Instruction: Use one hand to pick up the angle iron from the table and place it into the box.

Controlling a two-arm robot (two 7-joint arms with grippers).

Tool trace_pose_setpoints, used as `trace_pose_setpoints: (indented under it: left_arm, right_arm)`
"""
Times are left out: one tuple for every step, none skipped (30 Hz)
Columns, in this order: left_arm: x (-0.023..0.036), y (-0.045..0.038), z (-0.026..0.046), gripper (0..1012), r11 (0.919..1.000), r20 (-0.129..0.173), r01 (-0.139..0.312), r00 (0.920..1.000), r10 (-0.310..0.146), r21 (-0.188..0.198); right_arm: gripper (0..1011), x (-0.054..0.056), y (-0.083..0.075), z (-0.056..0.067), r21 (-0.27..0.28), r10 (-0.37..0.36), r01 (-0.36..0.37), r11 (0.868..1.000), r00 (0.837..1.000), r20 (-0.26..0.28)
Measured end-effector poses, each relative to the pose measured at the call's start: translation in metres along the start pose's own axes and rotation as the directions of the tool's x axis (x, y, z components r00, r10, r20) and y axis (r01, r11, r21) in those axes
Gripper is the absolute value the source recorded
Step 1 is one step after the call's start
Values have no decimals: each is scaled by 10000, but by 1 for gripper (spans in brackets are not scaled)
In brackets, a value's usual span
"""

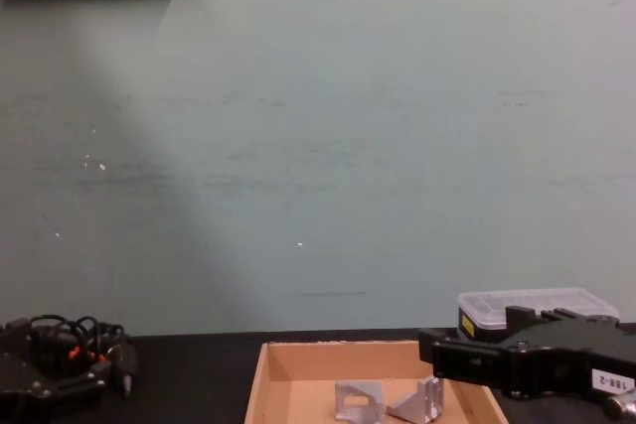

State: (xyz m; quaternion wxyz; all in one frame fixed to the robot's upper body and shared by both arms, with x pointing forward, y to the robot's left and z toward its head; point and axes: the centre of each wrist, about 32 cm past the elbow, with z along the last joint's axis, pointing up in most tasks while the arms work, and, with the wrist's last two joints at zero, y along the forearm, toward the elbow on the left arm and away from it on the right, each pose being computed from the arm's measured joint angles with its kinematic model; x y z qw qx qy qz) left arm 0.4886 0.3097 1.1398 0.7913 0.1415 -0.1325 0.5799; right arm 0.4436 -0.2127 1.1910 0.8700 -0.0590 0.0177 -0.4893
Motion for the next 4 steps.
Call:
trace_pose_setpoints:
  left_arm:
    - [0, 0, 0, 1011, 10000, 0, 0, 10000, 0, 0]
    - [0, 0, 0, 1011, 10000, 0, 0, 10000, 0, 1]
    - [0, 0, 0, 1011, 10000, 0, 0, 10000, 0, 0]
    - [0, 0, 0, 1011, 10000, 0, 1, 10000, -1, 0]
  right_arm:
    - [1003, 0, 0, 0, 1, 1, -1, 10000, 10000, 0]
    - [1003, 0, 0, 0, 0, 1, -1, 10000, 10000, 0]
    - [1003, 0, 0, 0, 0, 0, 0, 10000, 10000, 0]
    - [1003, 0, 0, 0, 0, 1, -1, 10000, 10000, 0]
